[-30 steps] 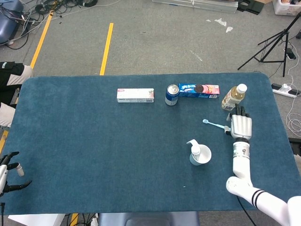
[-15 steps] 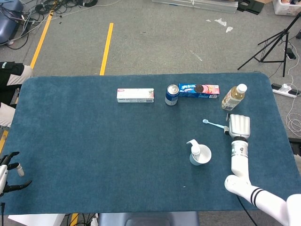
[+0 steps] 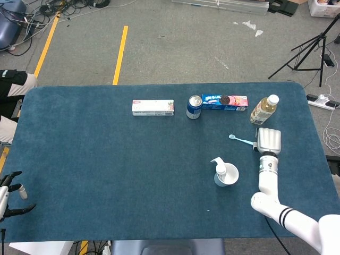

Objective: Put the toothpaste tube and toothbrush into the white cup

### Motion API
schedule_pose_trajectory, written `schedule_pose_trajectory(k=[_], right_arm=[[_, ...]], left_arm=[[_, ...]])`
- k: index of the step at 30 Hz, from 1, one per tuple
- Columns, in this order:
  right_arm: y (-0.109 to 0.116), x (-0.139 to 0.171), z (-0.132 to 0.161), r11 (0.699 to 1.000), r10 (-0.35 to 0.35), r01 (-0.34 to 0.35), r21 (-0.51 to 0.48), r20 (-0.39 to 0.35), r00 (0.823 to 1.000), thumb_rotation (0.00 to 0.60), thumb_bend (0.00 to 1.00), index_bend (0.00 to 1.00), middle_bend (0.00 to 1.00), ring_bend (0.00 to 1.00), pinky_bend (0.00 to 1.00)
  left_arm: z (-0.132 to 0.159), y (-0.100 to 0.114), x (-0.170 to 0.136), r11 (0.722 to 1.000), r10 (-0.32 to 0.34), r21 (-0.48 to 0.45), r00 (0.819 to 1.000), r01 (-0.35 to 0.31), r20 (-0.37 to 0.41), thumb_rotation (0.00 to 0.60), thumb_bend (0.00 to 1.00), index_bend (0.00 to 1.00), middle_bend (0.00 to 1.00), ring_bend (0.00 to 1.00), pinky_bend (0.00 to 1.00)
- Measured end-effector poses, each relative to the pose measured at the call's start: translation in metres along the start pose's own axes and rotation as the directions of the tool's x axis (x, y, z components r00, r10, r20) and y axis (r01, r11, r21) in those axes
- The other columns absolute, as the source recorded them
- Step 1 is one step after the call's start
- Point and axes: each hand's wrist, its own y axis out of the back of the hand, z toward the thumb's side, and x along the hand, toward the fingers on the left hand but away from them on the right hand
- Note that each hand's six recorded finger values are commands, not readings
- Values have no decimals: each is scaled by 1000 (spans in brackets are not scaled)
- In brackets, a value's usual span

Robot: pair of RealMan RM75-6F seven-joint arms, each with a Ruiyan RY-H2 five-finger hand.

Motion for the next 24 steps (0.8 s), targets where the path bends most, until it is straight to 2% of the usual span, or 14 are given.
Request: schedule_pose_trajectory(k=[12,24], right_arm=[[-18,-6,15,998,40,-40,48,-14,999,600,245,491,1000,1000,1000],[-20,-10,24,998,30,-29,54,-19,999,600,246,491,1000,1000,1000]], left_arm=[[0,1,0,1000,2,-3,1000,-2,0,600,0,624,154,120,189],[0,1,-1,1000,0,-5,1000,0,0,600,0,624,154,120,189]])
